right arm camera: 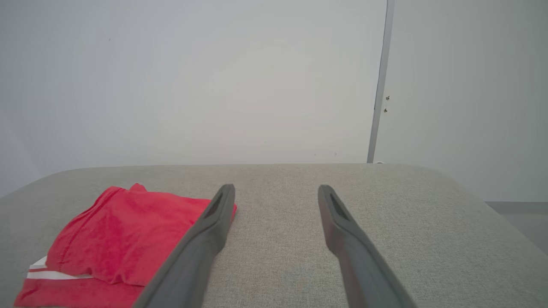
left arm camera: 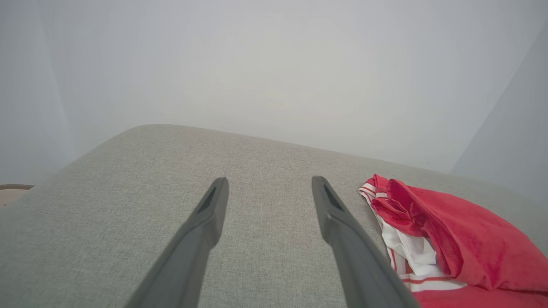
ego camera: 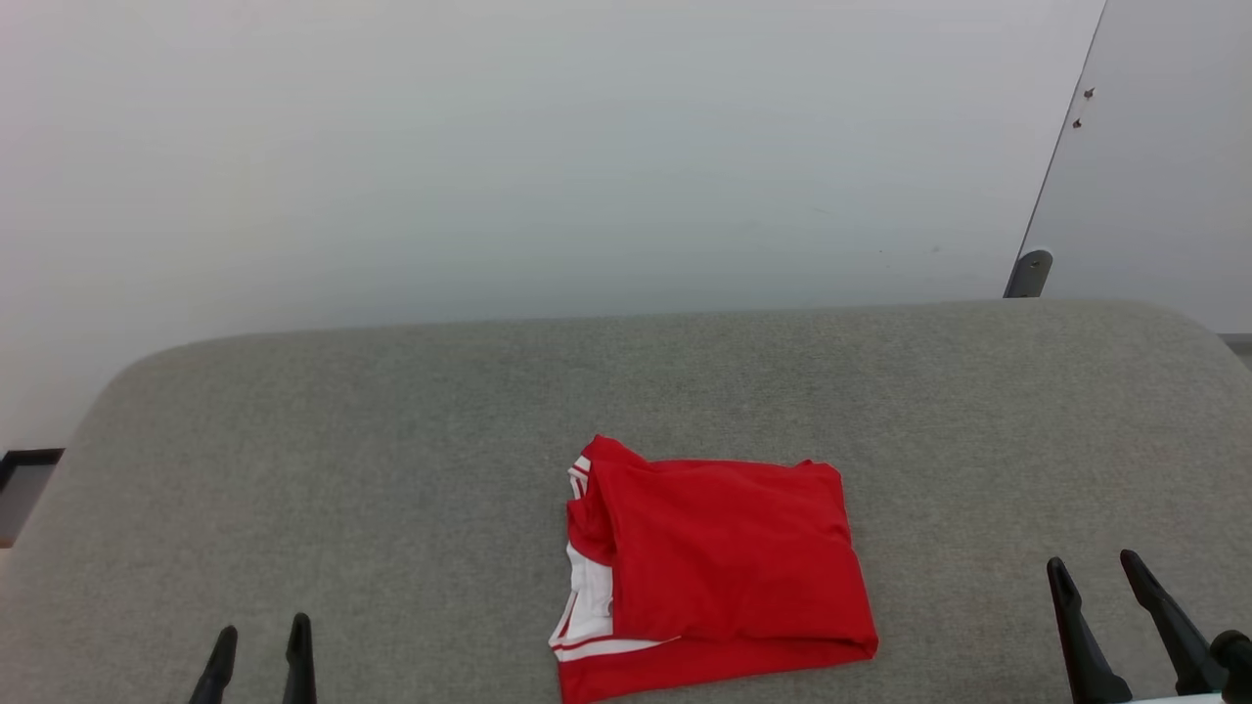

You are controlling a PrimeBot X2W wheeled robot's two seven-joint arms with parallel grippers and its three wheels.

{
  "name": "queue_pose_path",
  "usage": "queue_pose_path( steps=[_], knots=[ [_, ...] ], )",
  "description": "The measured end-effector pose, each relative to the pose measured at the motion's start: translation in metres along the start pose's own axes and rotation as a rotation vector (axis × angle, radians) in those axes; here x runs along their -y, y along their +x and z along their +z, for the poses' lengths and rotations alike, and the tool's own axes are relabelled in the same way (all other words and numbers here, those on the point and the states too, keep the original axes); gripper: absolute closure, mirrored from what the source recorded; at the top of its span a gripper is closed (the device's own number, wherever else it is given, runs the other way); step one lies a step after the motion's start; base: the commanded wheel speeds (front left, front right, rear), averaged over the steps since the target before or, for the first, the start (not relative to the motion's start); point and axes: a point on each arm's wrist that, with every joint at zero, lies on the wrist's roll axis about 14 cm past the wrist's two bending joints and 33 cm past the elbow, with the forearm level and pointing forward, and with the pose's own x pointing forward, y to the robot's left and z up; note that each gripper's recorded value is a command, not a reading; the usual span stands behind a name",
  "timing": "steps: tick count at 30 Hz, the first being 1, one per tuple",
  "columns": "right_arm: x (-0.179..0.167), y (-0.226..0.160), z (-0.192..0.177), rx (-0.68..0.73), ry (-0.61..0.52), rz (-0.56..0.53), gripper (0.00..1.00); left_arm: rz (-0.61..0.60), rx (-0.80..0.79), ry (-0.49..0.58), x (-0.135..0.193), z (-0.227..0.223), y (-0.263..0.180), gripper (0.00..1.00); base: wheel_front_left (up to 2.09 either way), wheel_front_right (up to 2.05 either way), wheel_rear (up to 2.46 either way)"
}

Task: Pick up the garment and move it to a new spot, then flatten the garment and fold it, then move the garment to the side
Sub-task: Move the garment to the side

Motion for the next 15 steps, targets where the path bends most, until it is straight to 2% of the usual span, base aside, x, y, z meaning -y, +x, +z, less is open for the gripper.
queue_pose_path(
  steps=[9,15],
  knots=[
    [-0.011,0.005,-0.018,-0.058,0.008,0.043,0.00,0.004,0.004,0.020,-0.002,0.002,0.000,0.00,0.00,0.00,0.00],
    [-0.029,0.031,-0.031,-0.121,0.004,0.129,0.00,0.018,0.007,0.036,-0.008,0.004,-0.001,0.00,0.00,0.00,0.00]
  ],
)
